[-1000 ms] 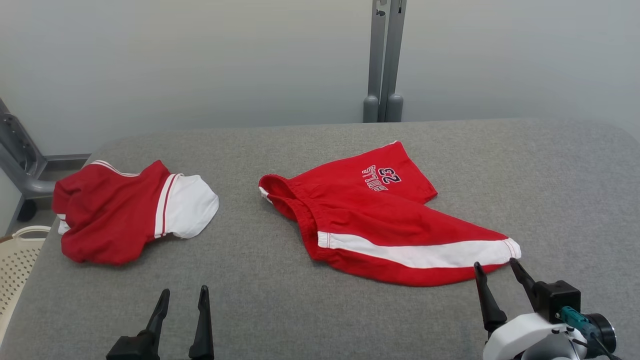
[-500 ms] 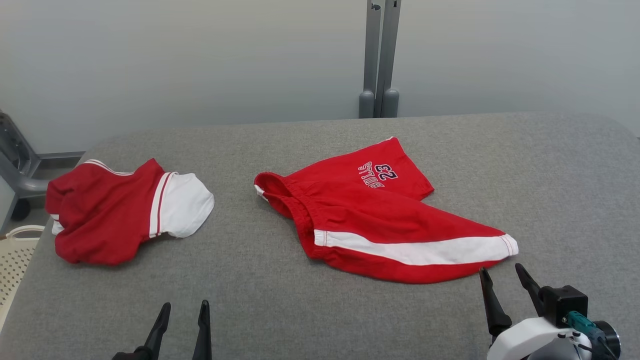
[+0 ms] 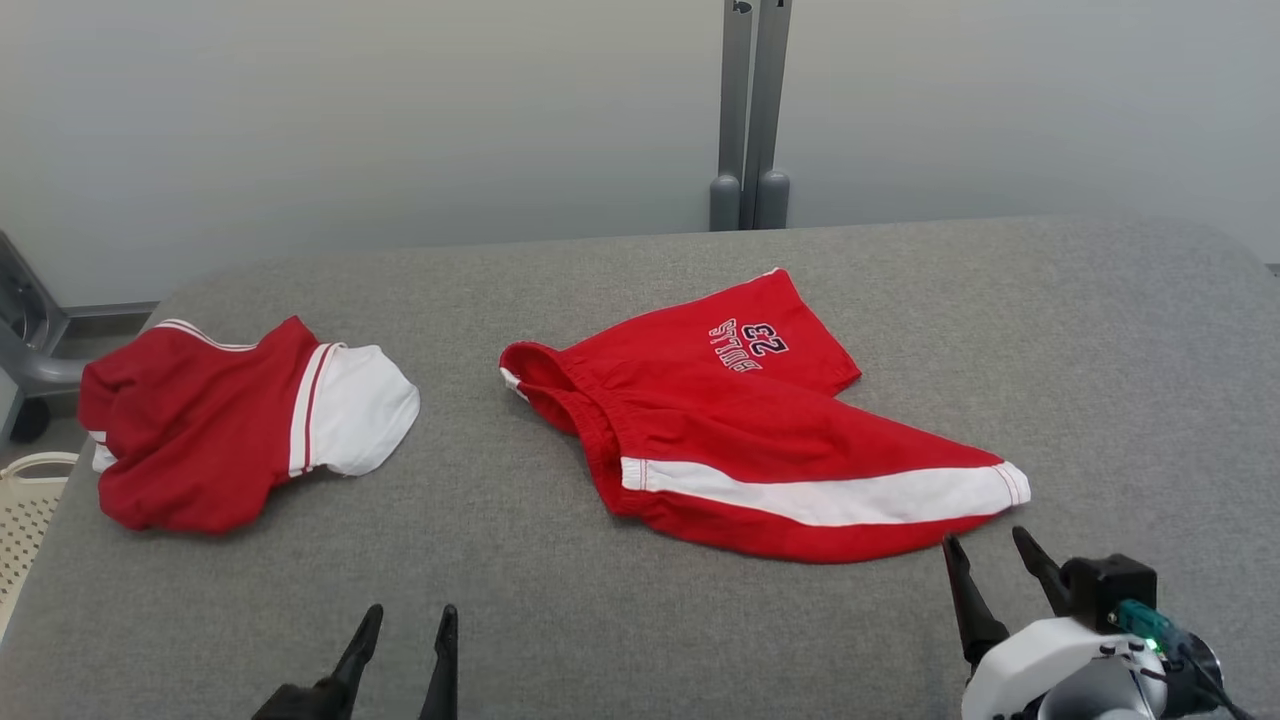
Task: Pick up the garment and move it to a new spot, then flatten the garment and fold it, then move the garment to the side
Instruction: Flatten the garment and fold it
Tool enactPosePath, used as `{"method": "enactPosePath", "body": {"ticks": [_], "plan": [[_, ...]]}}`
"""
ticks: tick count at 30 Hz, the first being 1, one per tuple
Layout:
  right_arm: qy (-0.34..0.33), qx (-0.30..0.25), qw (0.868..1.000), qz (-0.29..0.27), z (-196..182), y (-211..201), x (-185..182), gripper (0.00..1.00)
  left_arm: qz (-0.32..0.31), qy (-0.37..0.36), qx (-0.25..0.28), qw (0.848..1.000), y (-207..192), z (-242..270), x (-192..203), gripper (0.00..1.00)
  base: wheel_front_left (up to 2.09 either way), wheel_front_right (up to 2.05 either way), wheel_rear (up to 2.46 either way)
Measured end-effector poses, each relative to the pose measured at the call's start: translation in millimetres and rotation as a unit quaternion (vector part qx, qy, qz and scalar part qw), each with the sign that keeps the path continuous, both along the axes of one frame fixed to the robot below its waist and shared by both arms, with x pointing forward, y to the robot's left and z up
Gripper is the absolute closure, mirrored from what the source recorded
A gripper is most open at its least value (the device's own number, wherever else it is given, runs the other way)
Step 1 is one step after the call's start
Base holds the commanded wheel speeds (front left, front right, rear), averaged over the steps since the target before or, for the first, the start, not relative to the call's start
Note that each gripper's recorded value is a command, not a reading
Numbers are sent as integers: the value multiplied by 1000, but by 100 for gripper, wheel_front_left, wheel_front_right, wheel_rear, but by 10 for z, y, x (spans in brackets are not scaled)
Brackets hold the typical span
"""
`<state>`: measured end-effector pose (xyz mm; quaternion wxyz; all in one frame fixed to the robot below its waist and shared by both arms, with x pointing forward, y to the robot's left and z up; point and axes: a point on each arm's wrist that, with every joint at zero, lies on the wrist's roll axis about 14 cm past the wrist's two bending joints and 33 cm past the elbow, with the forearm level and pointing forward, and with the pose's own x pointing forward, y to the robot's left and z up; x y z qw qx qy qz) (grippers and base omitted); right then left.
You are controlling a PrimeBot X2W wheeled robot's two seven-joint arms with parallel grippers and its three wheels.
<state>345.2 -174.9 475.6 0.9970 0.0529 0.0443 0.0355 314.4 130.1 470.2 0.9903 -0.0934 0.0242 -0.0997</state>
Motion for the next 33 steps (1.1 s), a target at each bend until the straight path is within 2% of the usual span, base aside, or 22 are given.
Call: {"method": "enactPosePath", "body": {"ticks": [8, 18, 24, 33], "plan": [[87, -26, 996, -5, -6, -116, 218, 0, -82, 45, 3, 996, -450, 124, 355, 0, 0, 0, 0], [205, -61, 976, -39, -105, -554, 437, 0, -177, 138, 15, 974, -1049, 91, 682, 0, 0, 0, 0], [215, -67, 973, -45, -85, -663, 626, 0, -184, 173, 38, 967, -1188, -2, 877, 0, 0, 0, 0], [253, -69, 964, -49, -326, -753, 844, 0, -214, 229, 38, 949, -1529, -205, 1075, 0, 0, 0, 0]]}}
